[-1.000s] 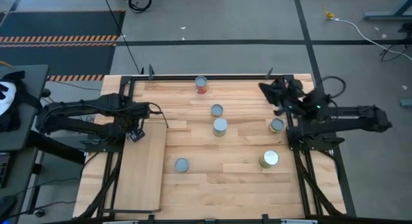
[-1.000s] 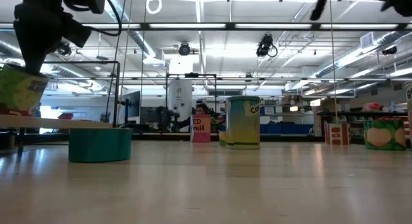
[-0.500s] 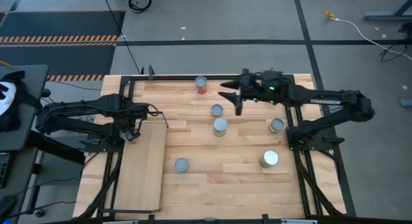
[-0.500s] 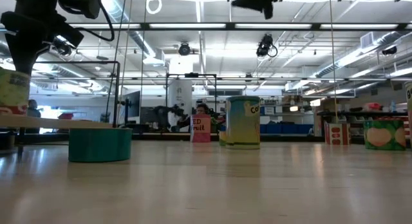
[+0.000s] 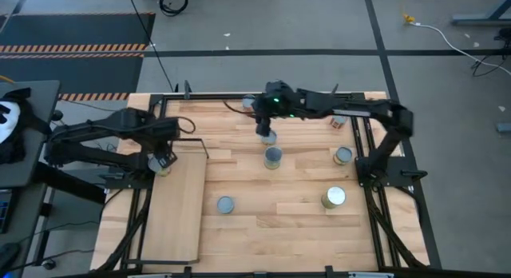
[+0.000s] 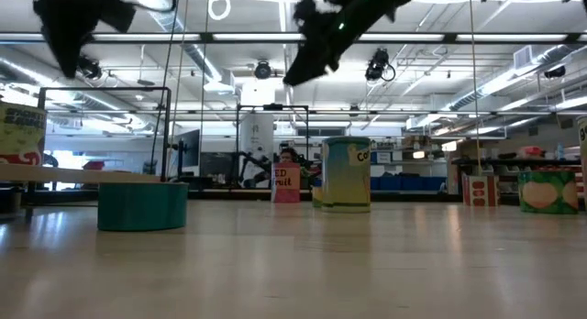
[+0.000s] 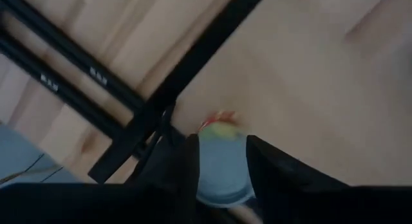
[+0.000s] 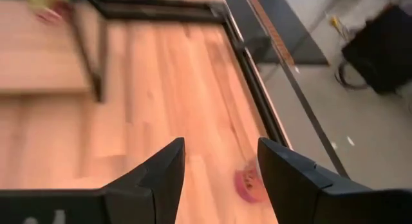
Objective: Pick and place cans onto a shelf
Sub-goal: Put the canned mixed fruit on the shelf
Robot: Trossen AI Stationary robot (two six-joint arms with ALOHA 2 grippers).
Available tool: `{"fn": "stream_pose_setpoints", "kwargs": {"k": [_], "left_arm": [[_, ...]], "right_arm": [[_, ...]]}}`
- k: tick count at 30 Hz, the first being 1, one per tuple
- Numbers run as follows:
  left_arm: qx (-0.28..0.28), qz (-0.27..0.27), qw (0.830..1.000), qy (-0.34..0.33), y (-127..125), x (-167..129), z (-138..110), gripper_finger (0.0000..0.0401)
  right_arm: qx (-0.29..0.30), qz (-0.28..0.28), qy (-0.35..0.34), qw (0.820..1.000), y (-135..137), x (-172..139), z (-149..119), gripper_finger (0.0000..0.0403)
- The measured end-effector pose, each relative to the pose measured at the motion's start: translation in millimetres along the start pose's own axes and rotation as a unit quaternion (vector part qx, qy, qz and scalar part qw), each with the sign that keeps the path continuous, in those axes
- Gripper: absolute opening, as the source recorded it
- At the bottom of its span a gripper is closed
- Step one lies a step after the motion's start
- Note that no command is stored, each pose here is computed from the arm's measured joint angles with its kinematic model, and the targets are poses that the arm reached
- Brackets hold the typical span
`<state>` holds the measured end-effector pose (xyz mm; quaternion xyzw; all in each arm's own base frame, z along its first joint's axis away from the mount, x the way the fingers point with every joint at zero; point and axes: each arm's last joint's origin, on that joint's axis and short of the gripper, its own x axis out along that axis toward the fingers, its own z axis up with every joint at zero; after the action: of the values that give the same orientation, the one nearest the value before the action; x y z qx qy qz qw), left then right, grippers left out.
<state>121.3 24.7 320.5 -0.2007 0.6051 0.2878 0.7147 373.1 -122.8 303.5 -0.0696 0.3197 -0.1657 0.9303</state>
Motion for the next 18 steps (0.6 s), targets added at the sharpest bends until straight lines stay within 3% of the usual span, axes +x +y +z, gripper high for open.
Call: {"fn": "stream_pose_setpoints", "kwargs": {"k": [8, 18], "left_arm": [[-0.014, -0.061, 0.994, -0.087, 2, -51, 3, 0.0135], [-0.013, -0.077, 0.991, -0.110, 1, -58, 4, 0.0135]], "right_arm": [[0.021, 0.016, 0.054, 0.998, -41, 71, -18, 0.0201], [0.002, 0.008, 0.121, 0.993, -51, 121, -47, 0.0193]]}}
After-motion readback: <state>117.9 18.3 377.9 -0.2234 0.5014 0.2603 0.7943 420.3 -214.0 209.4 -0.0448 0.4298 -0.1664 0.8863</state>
